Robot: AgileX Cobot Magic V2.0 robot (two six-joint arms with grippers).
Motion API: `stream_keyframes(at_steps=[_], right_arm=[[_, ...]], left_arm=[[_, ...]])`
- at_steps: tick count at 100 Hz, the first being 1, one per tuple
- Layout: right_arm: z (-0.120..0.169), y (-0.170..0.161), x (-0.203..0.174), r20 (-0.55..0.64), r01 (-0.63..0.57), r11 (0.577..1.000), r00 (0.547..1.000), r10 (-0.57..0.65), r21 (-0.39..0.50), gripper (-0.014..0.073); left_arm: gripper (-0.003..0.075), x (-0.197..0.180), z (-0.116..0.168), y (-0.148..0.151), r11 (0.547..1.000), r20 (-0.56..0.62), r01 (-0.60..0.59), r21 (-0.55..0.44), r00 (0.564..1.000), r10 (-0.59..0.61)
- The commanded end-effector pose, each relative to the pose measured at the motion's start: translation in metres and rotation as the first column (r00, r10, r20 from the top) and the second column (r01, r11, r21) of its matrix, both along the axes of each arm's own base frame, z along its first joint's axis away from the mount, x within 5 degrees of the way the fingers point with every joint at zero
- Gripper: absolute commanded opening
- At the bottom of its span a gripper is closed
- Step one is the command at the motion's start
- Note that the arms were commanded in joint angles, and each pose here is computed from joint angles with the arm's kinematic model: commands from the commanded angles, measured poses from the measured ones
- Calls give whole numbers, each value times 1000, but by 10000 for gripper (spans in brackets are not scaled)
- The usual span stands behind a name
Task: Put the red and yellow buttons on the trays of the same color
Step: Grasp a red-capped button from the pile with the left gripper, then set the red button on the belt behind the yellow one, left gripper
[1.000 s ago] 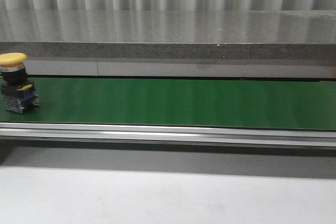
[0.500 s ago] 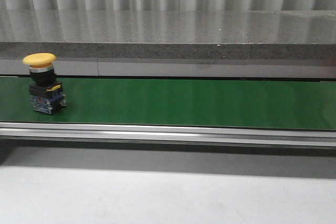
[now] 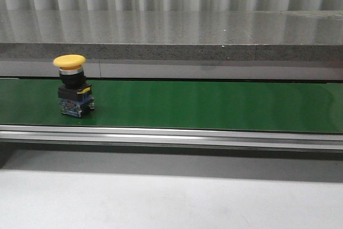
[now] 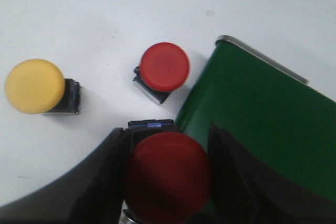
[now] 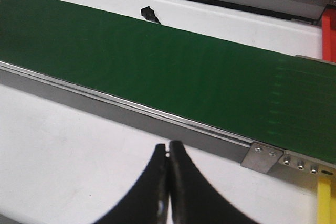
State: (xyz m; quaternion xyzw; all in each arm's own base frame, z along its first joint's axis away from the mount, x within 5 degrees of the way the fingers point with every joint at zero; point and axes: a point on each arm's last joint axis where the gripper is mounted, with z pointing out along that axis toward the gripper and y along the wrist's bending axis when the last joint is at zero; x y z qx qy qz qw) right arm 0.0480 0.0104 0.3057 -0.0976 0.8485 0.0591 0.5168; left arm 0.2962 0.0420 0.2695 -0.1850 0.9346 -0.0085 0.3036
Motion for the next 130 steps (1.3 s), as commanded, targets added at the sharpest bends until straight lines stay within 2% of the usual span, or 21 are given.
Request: stream_keyframes(at_steps=[1,15,36,55,72,77,87,97,101,108,123,130], right_arm=[[13,1,2,86,-8,1000,996,8,10,-58],[13,1,2,85,-9,1000,996,8,11,-58],[13,1,2,85,-9,1000,996,8,11,-58],[13,1,2,85,-9,1000,996,8,11,-58],[13,1,2,85,-9,1000,996,8,11,-58],[13,1,2,85,-9,1000,996,8,11,-58],[13,1,2,85,-9,1000,996,8,11,-58],[14,1,3,101,-9,1000,995,8,14,-58],[15,1,3,106,-10,1000,994,8,16,-58],[16,1,3,116,-10,1000,993,8,18,-58],[22,2,5,171,-13,999,985,7,31,-58],[23,3,9,157,-22,999,987,18,28,-58]], left_arm=[[153,-6,35,-12,999,139,40,26,989,-43],[153,-10,40,-31,994,136,103,24,985,-105],[183,-2,26,-49,988,94,155,-6,984,-154],[386,3,18,-50,987,69,162,-23,985,-160],[532,3,18,-50,987,71,162,-22,984,-160],[559,2,21,-51,986,84,164,-21,983,-162],[549,-3,33,-54,979,138,201,19,970,-202],[516,-13,53,-66,961,221,264,76,936,-275],[474,-20,62,-70,953,251,285,105,919,-303],[352,-33,74,-81,929,291,334,159,884,-367],[-1,-67,84,-102,868,328,438,232,805,-494],[-20,-82,82,-108,845,331,476,244,778,-533]])
